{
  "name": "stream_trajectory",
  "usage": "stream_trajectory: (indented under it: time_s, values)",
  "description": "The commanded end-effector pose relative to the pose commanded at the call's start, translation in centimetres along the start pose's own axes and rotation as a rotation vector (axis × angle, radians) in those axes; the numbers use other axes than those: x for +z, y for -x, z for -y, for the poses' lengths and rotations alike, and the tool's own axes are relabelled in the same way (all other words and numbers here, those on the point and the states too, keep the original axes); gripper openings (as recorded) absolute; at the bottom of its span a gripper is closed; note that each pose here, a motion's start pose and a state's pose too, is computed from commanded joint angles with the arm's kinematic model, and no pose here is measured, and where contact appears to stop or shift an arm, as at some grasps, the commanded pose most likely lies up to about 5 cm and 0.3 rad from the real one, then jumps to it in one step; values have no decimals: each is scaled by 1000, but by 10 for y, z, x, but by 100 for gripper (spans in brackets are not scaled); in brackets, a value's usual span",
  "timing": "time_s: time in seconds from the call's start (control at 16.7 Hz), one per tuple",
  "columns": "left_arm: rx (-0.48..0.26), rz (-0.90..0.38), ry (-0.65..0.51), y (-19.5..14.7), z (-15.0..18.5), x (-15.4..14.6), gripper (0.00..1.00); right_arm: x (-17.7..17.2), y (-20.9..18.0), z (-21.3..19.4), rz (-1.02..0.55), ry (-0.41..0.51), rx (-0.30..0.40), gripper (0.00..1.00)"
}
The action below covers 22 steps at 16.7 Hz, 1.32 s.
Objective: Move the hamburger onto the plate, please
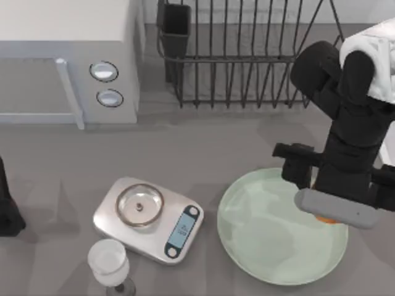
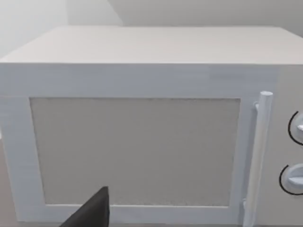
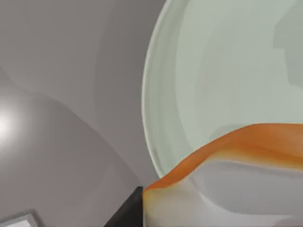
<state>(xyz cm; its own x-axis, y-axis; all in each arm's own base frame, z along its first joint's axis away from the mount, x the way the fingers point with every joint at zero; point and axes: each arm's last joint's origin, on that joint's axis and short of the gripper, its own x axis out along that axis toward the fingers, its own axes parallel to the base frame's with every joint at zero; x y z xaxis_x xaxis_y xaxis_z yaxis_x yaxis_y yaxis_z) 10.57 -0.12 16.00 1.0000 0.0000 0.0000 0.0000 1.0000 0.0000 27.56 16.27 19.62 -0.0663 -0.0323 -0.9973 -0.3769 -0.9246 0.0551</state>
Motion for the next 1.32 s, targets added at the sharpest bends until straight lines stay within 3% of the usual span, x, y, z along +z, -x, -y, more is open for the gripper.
stream_trajectory:
  time_s: [0.18, 0.36, 0.72, 1.08, 1.32]
  values:
    - [0, 0, 0, 0, 0, 0, 100, 15, -1, 32, -29, 260, -17, 0]
    - [0, 0, 0, 0, 0, 0, 100, 24, 0, 47, -49, 376, -29, 0]
    - [0, 0, 0, 0, 0, 0, 100, 23, -1, 46, -47, 373, -28, 0]
    - [0, 0, 0, 0, 0, 0, 100, 21, -42, 49, -48, 381, -30, 0]
    - [0, 0, 0, 0, 0, 0, 100, 21, -45, 49, -51, 382, -30, 0]
